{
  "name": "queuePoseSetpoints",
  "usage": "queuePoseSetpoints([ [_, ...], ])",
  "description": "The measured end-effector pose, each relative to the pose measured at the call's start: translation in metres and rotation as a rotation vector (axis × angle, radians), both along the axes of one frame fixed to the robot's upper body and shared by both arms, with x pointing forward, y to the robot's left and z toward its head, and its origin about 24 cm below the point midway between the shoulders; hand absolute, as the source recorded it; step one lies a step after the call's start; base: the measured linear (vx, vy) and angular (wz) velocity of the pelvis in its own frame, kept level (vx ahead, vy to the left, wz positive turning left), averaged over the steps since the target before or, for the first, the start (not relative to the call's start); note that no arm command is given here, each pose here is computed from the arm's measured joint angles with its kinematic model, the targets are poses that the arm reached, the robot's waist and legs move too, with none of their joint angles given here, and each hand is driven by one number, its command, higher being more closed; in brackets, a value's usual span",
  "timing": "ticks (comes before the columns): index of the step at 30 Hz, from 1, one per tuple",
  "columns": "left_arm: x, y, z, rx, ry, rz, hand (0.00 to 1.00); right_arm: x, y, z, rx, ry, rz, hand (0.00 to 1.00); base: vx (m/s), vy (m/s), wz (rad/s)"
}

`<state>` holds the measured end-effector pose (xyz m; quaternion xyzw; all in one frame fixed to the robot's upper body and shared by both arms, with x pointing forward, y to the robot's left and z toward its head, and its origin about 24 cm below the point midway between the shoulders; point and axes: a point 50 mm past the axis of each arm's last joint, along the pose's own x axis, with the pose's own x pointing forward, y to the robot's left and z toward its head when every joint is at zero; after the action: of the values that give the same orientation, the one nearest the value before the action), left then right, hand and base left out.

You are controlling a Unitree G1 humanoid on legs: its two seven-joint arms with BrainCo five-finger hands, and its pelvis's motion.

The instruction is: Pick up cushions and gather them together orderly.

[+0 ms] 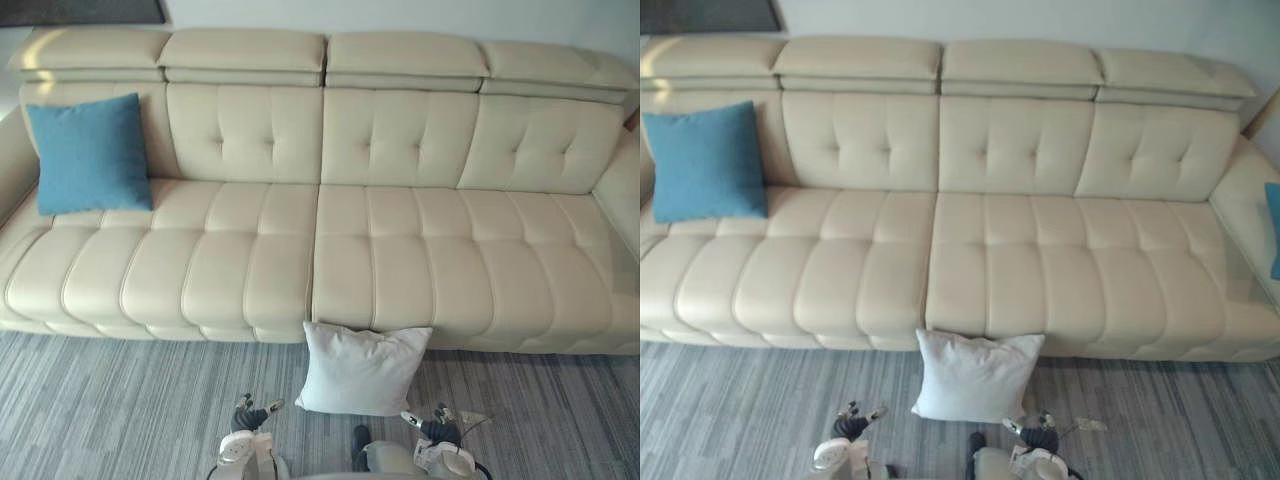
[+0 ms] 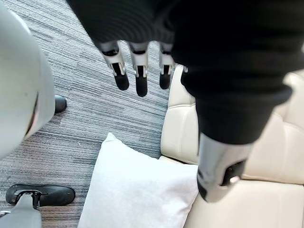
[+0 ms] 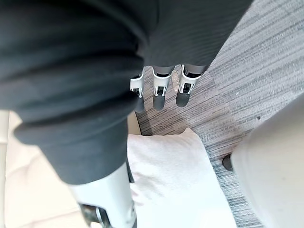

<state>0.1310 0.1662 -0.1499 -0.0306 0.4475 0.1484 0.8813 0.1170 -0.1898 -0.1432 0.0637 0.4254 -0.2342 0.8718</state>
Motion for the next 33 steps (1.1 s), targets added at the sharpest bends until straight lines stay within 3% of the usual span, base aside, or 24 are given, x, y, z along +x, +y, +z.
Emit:
queuePoseSetpoints([
  [7, -0.002, 0.002, -0.001, 0.003, 0.013, -0.017, 0.0, 0.0, 0.001, -0.004, 0.013, 0.032, 0.019, 0.0, 0.0, 0.042, -0.2],
  [11, 0.002, 0.012, 0.002, 0.03, 0.0, -0.012, 0.0, 0.021, 0.012, 0.0, 0.02, 0.004, 0.073, 0.0, -0.15, -0.06, -0.61],
  [16, 0.002, 0.026, 0.004, 0.07, -0.004, -0.018, 0.0, 0.016, 0.011, -0.004, 0.012, 0.041, 0.097, 0.0, -0.04, -0.179, -0.4],
  [19, -0.003, 0.018, -0.001, 0.048, 0.023, -0.027, 0.0, 0.032, -0.001, 0.001, -0.047, 0.03, 0.157, 0.0, -0.06, -0.192, -0.8],
  [22, 0.006, 0.032, 0.004, 0.093, 0.003, -0.042, 0.0, 0.025, -0.007, -0.002, -0.07, 0.073, 0.181, 0.0, 0.01, -0.238, -0.13],
  [30, 0.012, 0.025, 0.007, 0.075, -0.024, -0.02, 0.0, 0.022, -0.013, -0.002, -0.083, 0.077, 0.14, 0.0, 0.11, -0.06, -0.17],
  [33, 0.012, 0.027, 0.006, 0.068, -0.022, -0.02, 0.0, 0.02, 0.0, -0.003, -0.044, 0.062, 0.124, 0.0, 0.25, 0.053, -0.37],
])
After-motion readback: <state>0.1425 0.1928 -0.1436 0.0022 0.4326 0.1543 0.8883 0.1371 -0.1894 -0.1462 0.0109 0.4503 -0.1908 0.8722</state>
